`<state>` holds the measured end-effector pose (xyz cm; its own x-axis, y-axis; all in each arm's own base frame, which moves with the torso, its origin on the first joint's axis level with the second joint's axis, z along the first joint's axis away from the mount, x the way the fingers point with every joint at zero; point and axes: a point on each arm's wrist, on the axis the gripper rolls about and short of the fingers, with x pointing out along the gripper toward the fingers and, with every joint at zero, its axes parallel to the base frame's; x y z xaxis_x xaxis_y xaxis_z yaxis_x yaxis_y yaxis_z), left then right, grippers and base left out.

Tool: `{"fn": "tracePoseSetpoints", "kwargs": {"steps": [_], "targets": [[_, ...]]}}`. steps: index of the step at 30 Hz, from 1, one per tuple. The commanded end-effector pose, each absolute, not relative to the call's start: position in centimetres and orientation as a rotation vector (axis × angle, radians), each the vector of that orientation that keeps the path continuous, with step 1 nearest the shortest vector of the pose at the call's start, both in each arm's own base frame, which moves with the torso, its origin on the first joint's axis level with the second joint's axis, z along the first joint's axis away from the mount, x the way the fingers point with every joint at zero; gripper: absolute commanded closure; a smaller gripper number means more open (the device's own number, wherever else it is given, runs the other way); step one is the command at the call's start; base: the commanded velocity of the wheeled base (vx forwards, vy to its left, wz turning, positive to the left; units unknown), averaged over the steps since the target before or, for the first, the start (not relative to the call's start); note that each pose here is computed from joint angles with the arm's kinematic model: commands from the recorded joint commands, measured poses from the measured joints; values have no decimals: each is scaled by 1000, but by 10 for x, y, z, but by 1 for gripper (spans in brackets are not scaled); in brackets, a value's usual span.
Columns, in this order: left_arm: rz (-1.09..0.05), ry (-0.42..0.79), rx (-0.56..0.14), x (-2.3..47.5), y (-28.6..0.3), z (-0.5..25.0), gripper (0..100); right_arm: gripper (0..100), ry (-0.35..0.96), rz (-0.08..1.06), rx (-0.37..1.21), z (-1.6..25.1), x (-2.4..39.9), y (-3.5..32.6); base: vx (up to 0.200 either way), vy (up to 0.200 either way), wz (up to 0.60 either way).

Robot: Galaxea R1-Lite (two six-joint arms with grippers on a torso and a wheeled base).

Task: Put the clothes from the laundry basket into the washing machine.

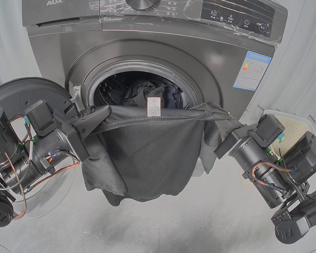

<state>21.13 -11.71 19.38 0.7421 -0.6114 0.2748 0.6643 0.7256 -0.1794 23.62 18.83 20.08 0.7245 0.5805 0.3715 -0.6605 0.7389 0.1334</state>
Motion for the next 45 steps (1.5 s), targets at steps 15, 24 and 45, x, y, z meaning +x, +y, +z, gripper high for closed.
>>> {"fn": "tracePoseSetpoints", "kwargs": {"steps": [15,24,45], "targets": [[-648,-299,-291,220,-113,214,100,100,-410,688,302,227,231,185,0,0,0],[-649,-333,-276,221,-116,220,100,100,-436,682,302,235,224,178,0,0,0],[-687,-354,-293,219,-131,227,100,100,-419,665,282,232,221,169,0,0,0]]}}
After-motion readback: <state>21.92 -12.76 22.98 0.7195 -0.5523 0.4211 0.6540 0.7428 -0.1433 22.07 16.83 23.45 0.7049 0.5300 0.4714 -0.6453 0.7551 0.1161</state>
